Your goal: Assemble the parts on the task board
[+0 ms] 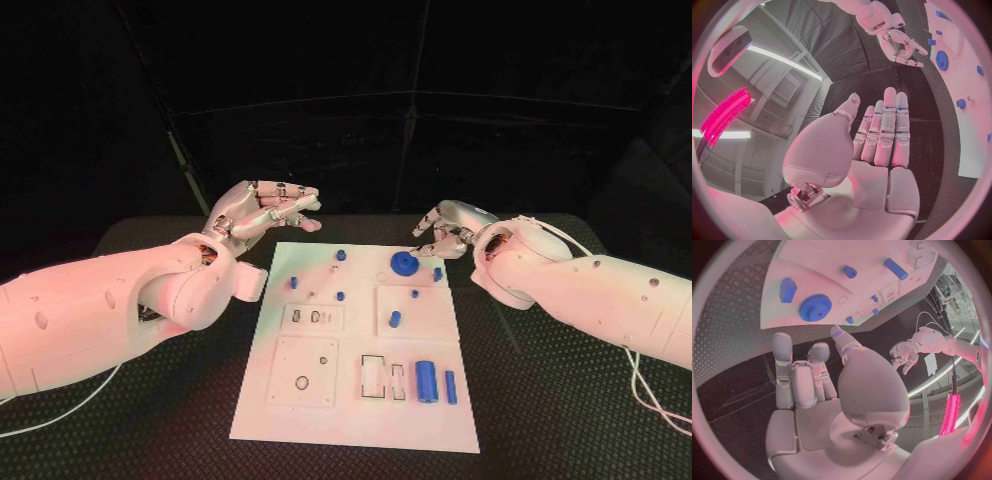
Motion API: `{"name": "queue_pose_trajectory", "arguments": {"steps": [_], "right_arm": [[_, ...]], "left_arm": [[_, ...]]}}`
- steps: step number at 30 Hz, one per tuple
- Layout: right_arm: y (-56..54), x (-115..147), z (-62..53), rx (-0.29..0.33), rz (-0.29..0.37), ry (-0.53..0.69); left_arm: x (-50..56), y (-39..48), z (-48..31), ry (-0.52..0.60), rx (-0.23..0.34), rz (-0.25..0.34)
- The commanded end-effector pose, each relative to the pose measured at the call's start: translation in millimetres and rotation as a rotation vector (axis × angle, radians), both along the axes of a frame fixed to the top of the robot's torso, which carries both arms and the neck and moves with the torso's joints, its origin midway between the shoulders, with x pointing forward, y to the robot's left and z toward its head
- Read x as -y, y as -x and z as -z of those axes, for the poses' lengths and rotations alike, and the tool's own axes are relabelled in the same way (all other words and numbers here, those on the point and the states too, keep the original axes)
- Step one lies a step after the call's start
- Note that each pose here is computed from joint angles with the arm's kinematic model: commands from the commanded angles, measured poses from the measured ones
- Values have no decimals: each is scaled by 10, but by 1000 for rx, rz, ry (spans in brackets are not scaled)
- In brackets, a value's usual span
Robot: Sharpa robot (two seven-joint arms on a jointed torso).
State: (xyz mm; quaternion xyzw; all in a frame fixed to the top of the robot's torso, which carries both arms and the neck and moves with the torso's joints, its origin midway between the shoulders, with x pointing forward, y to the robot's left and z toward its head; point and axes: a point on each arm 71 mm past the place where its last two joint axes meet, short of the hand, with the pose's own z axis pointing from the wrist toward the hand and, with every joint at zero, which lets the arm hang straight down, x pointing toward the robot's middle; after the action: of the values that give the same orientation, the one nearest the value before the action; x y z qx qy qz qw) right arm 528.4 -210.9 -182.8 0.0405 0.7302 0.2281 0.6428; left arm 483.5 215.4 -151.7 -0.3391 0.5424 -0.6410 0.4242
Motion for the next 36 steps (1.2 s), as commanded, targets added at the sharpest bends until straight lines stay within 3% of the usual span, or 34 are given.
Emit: {"name": "queue_pose_trajectory", "arguments": {"steps": [1, 16, 36], "right_arm": [[-23, 47, 71, -111, 38, -43], [-98, -126, 119, -79, 3, 46], [-89, -336, 178, -108, -66, 164]], "left_arm": [[30, -6, -1, 9, 1, 22], [50, -11, 46, 3, -11, 30], [60, -13, 56, 0, -18, 34]]}}
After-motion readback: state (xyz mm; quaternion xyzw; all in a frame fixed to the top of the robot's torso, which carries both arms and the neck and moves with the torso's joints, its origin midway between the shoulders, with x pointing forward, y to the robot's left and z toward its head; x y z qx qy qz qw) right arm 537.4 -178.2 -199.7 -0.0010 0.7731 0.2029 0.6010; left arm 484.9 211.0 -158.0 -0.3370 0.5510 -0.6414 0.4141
